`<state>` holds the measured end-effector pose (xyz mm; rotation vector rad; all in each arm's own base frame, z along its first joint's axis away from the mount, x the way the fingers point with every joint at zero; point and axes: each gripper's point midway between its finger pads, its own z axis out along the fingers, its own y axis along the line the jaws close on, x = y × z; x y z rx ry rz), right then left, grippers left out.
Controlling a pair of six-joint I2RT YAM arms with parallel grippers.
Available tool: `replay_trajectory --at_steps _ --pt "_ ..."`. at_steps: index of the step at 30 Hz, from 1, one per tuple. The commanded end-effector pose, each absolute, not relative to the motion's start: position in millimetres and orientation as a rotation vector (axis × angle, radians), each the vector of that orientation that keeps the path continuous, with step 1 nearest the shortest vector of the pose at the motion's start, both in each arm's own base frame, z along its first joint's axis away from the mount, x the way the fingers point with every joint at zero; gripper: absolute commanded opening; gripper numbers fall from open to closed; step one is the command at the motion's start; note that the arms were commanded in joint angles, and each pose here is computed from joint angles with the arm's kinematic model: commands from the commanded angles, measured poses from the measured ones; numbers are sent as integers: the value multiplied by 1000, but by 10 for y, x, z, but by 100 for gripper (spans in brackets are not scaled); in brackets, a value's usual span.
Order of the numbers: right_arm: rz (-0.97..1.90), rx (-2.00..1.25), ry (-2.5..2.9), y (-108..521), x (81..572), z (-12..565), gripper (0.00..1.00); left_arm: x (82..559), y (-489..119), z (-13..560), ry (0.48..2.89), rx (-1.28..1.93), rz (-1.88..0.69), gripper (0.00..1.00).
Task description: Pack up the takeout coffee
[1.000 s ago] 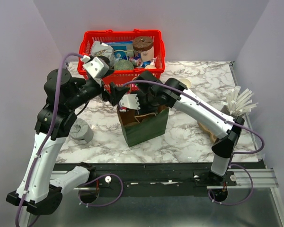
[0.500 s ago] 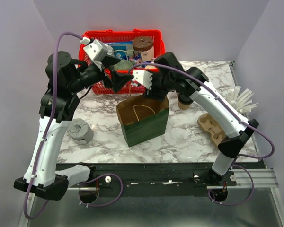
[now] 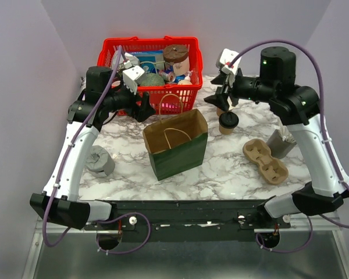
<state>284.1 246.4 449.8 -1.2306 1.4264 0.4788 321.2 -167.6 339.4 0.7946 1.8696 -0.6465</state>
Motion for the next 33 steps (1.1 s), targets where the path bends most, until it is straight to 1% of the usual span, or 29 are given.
replay_trajectory --at_steps 1,5,10,13,14,17,18,20,21,23,24,25,26,27,28,31,33 --pt "694 -1266 1551 2648 2791 4057 68 3053 -1718 3188 1914 888 -711 88" --pt "756 -1260 1601 2666 2796 3915 69 3051 -1798 3040 1930 901 -735 87" --pt "750 -1292 1630 2672 2852 3777 70 3041 -1923 2947 1933 951 -791 83" --pt "741 -1308 1639 2669 2872 3702 70 3063 -1980 2852 1954 993 -816 75" --pt "736 -1310 1640 2666 2879 3691 70 3085 -2006 2799 1967 1007 -835 70" --pt "707 -1302 1684 2644 2948 3575 71 3087 -2080 2788 1959 1065 -868 64" --pt "703 -1303 1691 2643 2962 3546 71 3072 -2089 2795 1961 1082 -873 59" --pt "702 -1311 1712 2644 2983 3466 71 3061 -2119 2726 1957 1142 -881 53" --pt "702 -1313 1716 2648 2991 3446 71 3010 -2129 2725 1971 1164 -892 45" --pt "706 -1315 1723 2666 3019 3411 71 3015 -2138 2666 1979 1212 -891 33" --pt "704 -1316 1722 2669 3030 3407 71 3000 -2134 2710 1981 1224 -890 24" --pt "701 -1315 1725 2676 3051 3393 71 3002 -2128 2726 1979 1232 -888 20" --pt "689 -1310 1724 2675 3080 3398 71 3008 -2128 2737 1968 1251 -880 17" --pt "681 -1310 1729 2677 3109 3379 71 3016 -2115 2786 1956 1259 -860 12" --pt "671 -1305 1733 2677 3137 3370 71 3026 -2104 2817 1943 1268 -841 10" --pt "619 -1282 1762 2646 3243 3312 71 3068 -2046 2968 1867 1307 -732 0" --pt "597 -1256 1772 2620 3298 3318 70 3100 -2010 3100 1790 1332 -654 0"
